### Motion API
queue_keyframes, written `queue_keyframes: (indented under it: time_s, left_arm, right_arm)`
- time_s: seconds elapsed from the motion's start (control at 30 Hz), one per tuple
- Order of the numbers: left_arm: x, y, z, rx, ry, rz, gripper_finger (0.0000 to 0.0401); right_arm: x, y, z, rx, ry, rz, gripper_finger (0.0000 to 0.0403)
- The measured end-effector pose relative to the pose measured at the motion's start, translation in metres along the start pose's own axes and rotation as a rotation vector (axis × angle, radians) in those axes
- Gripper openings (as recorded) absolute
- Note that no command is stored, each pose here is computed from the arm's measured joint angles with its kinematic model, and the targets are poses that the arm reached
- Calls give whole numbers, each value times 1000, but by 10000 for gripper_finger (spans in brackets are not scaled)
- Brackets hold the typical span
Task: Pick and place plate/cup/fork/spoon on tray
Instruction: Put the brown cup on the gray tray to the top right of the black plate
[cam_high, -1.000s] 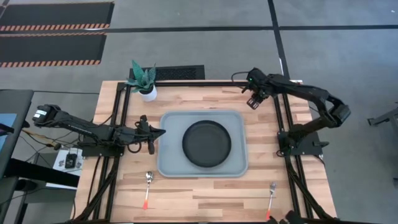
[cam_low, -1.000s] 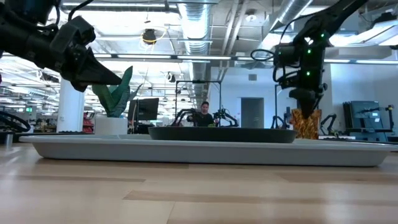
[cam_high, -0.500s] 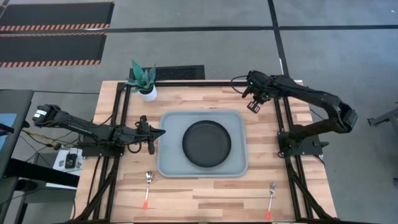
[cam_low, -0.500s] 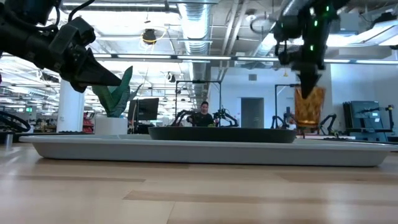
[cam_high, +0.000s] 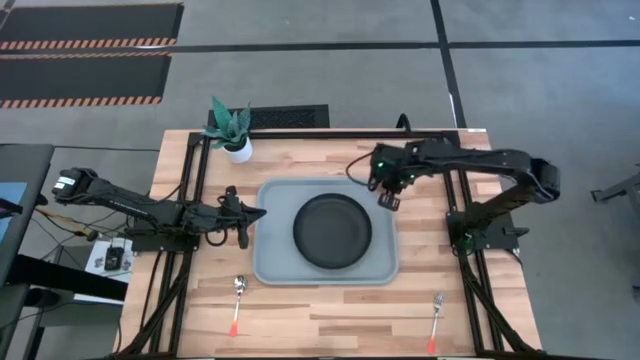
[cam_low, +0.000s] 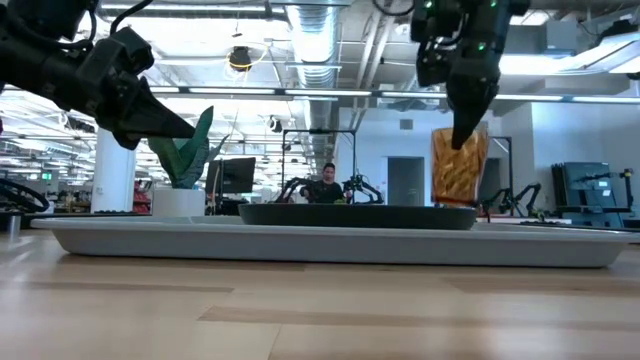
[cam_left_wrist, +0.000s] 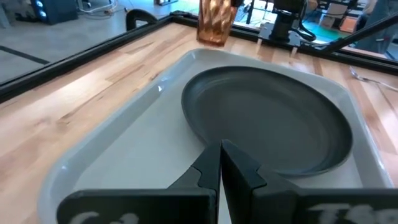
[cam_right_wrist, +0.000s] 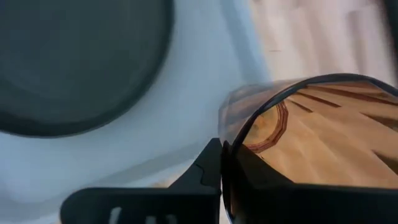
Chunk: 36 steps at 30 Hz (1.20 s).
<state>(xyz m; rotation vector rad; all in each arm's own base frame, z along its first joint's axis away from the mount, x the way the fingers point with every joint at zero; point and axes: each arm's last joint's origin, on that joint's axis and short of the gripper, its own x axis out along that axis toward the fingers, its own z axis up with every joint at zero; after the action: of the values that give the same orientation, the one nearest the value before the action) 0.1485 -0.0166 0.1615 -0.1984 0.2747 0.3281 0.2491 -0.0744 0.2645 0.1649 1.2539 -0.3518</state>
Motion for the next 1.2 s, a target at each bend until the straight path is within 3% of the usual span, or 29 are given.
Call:
queue_keyframes:
  time_s: [0.4,1.2]
  left_arm:
    - [0,0,-1,-6,7,-5,0]
    - [0,0,-1,-2,15,-6,0]
  right_arm:
    - [36,19,13,-50,65,31,23]
    - [41,20,16,-43,57,49,64]
